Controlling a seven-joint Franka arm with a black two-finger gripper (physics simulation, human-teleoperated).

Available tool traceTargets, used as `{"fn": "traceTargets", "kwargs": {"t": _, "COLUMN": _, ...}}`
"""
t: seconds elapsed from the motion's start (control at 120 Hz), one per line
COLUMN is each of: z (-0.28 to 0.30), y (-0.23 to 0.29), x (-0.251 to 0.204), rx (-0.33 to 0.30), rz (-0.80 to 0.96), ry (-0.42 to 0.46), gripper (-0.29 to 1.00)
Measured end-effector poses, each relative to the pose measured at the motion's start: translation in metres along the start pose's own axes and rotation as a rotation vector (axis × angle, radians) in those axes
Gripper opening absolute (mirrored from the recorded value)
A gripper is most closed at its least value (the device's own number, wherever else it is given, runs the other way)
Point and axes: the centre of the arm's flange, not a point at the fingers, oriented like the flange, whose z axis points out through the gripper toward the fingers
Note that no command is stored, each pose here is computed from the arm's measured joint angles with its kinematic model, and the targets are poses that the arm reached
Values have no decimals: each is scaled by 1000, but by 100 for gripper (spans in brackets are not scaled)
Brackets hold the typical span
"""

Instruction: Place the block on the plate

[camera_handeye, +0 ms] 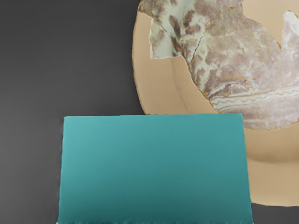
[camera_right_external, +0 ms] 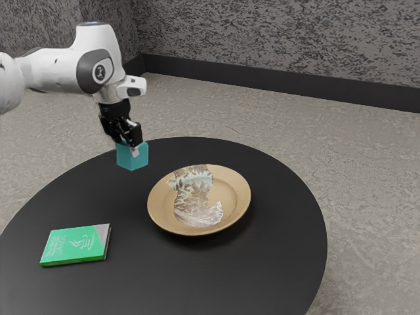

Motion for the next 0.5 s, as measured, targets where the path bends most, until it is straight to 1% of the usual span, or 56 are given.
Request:
{"fn": "traceTargets", "kwargs": {"t": 0.292, "z": 6, "y": 91, "x": 42, "rx": 41, "rz": 107, "ry": -27, "gripper": 35}}
{"fn": "traceTargets", "kwargs": {"t": 0.5, "z": 7, "y": 113, "x": 71, "rx": 70, "rz": 108, "ry": -30, "gripper": 34}}
